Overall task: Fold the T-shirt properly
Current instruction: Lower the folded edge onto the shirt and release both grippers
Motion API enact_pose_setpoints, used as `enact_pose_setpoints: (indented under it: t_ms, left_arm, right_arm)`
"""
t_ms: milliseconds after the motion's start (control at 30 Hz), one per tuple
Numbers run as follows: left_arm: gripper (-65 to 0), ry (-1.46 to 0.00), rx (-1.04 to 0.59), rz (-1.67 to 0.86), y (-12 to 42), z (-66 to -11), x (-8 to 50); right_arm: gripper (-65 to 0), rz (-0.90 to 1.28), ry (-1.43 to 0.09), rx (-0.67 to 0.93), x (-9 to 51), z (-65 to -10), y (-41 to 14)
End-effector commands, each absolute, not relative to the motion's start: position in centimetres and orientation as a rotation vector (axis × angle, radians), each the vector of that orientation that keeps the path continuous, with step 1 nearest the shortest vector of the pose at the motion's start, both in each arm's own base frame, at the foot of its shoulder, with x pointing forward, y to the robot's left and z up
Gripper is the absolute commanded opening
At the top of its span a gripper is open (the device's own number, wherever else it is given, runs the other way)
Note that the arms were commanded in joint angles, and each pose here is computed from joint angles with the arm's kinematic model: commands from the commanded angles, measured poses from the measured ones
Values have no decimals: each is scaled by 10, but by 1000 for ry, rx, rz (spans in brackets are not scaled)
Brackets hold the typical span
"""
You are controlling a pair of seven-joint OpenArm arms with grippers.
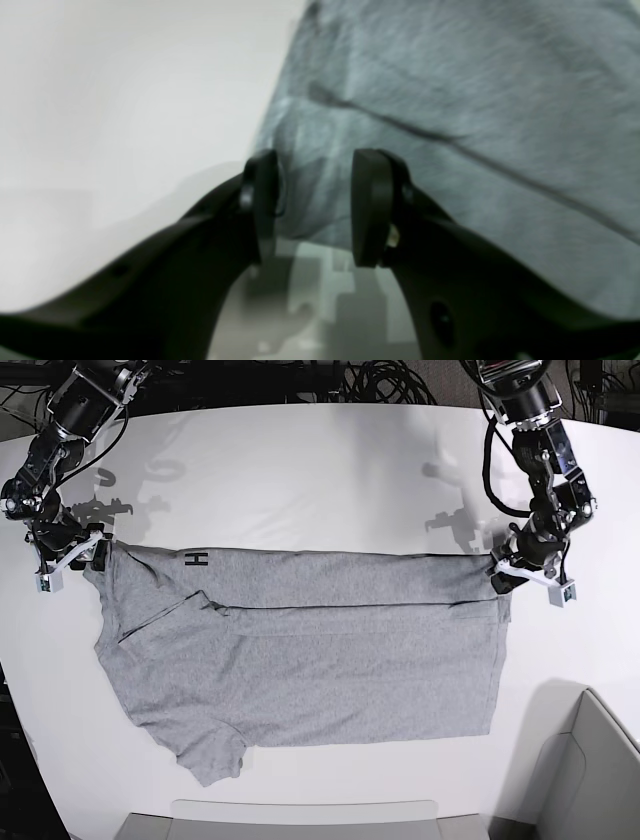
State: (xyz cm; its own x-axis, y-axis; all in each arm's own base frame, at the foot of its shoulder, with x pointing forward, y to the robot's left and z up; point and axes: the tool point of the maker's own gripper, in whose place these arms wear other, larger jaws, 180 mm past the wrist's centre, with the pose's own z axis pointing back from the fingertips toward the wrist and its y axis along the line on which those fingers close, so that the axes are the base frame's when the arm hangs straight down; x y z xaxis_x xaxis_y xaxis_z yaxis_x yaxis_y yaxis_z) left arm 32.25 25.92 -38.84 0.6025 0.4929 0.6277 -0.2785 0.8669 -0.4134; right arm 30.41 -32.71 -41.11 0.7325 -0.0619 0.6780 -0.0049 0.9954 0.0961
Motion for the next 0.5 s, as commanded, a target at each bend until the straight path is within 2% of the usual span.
enact_pose_setpoints:
  t_ms: [0,467]
  left_arm:
    - [-390,-853,-289,455,266,-376,331]
    - [-391,-720,-252,570,295,-440,307]
  right_arm:
    - [-370,8,-706,79,299,-413,-329]
    - [-370,9,-699,76,296,-414,-330]
